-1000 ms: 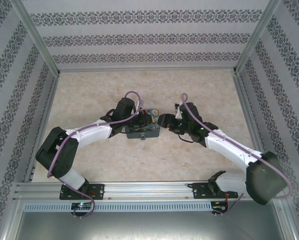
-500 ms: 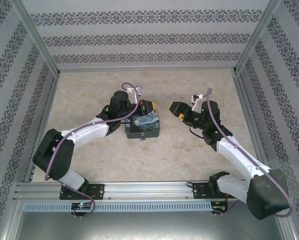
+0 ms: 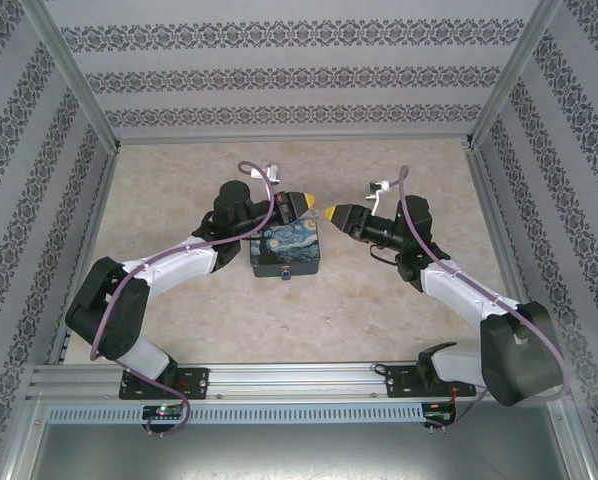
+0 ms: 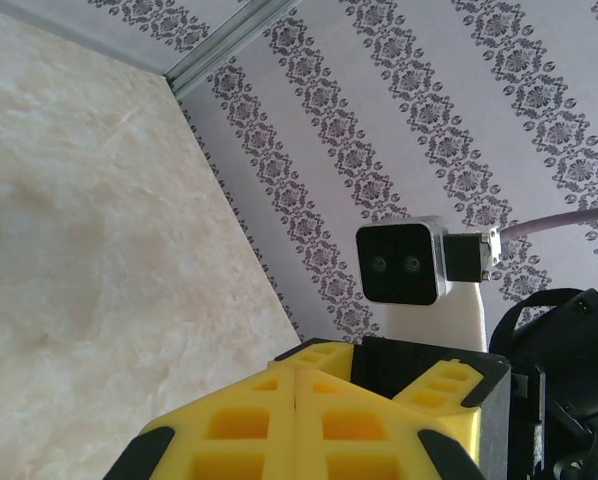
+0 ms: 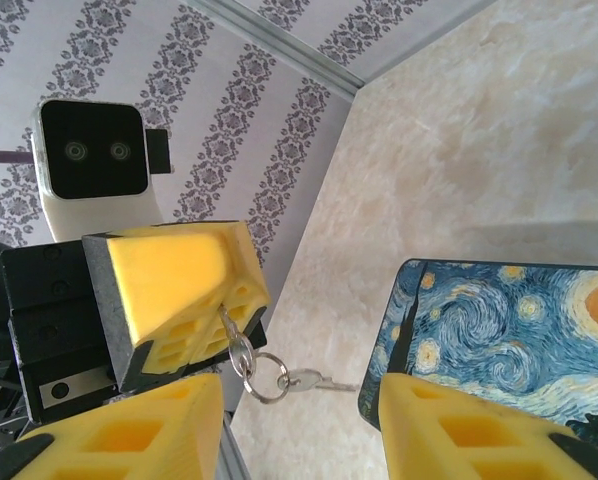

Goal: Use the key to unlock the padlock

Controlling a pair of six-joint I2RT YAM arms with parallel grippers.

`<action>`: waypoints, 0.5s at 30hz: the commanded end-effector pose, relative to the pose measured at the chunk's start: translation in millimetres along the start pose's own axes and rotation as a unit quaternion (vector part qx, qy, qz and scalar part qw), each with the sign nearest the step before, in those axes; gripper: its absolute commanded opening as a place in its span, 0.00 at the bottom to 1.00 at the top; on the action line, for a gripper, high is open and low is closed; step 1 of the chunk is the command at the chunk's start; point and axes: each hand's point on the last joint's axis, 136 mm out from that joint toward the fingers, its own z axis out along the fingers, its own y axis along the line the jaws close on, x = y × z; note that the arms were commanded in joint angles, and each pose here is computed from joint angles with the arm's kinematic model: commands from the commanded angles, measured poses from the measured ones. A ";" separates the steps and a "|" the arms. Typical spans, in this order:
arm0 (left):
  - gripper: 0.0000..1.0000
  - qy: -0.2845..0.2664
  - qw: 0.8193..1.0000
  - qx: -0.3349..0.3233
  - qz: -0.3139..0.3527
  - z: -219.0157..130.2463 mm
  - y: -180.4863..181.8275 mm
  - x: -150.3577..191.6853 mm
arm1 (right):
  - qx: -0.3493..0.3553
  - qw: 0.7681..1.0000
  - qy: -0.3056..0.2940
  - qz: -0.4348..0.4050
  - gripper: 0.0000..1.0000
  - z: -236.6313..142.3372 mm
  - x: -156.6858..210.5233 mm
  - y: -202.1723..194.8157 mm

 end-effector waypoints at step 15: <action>0.00 0.005 1.000 0.012 -0.012 -2.5 5.4 6.2 | -0.056 0.998 0.023 -0.027 0.34 26.6 5.5 25.0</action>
